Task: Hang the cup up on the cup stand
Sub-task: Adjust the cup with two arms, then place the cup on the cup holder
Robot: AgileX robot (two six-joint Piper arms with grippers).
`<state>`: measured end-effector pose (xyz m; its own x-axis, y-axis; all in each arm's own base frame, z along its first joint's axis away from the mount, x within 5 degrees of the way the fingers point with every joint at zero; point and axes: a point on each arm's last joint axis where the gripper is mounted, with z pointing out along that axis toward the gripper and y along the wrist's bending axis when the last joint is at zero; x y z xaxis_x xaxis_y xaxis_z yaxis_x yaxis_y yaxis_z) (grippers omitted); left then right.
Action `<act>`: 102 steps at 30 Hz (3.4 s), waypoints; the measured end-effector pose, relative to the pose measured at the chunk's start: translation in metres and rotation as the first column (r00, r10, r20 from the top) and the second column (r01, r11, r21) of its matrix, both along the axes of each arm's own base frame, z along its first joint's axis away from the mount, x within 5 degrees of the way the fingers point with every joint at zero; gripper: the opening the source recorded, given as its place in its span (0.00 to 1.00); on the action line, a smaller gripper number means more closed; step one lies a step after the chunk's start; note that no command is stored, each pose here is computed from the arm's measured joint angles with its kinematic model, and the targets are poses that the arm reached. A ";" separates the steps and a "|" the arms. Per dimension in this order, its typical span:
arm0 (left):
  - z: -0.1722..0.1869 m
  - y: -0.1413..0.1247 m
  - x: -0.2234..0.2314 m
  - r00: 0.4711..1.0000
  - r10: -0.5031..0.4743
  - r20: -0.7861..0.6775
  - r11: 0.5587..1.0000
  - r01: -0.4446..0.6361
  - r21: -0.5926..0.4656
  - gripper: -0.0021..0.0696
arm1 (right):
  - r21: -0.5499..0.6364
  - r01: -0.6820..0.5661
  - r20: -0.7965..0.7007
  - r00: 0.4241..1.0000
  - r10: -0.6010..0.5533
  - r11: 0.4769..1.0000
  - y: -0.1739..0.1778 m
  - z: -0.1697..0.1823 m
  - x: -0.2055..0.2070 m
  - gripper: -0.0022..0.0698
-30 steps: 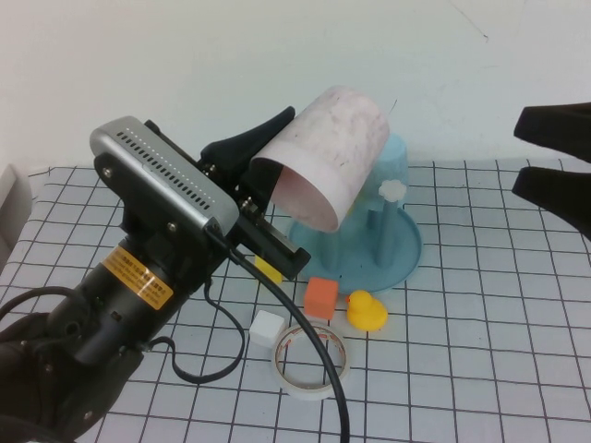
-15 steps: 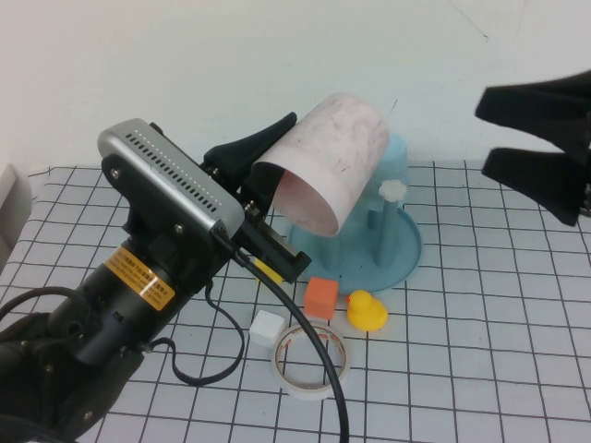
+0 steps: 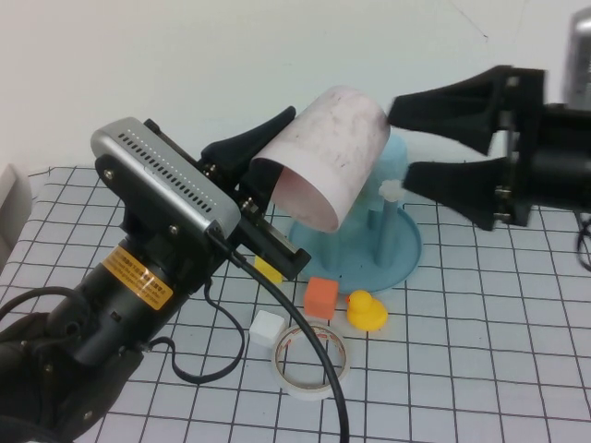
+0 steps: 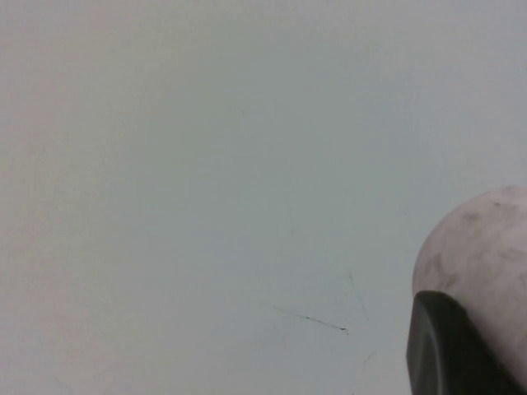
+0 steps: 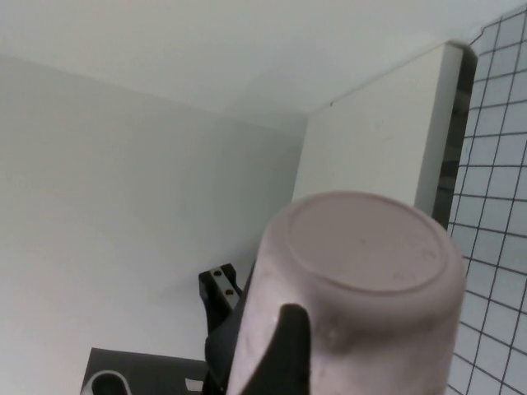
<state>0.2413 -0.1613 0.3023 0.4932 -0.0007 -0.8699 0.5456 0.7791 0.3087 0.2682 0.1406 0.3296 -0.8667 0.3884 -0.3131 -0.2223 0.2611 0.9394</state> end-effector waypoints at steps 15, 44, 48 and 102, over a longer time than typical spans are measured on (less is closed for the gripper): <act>0.000 0.000 0.000 1.000 0.001 0.001 1.000 -0.001 -0.002 0.04 | 0.014 -0.113 0.026 0.993 0.113 0.993 0.044 0.009 0.020 0.99; -0.006 0.001 0.005 0.998 0.020 -0.054 0.999 -0.022 -0.031 0.34 | -0.048 -0.067 0.077 0.995 0.070 0.997 0.053 0.001 0.031 0.86; -0.007 0.001 0.006 0.996 0.012 -0.089 0.999 -0.016 -0.044 0.58 | -0.092 -0.053 0.187 0.980 0.069 0.994 0.053 0.008 0.034 0.86; -0.039 0.077 -0.092 0.695 0.357 -0.625 0.886 -0.040 0.462 0.23 | -0.680 0.267 0.597 0.743 0.304 0.683 0.075 -0.115 0.164 0.89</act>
<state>0.1488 -0.0843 0.2634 -0.2821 0.4330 -0.8561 0.5698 0.7936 0.2135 0.4323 0.2159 0.2151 -0.3476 -0.2061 -0.9147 -0.6721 0.7350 0.0898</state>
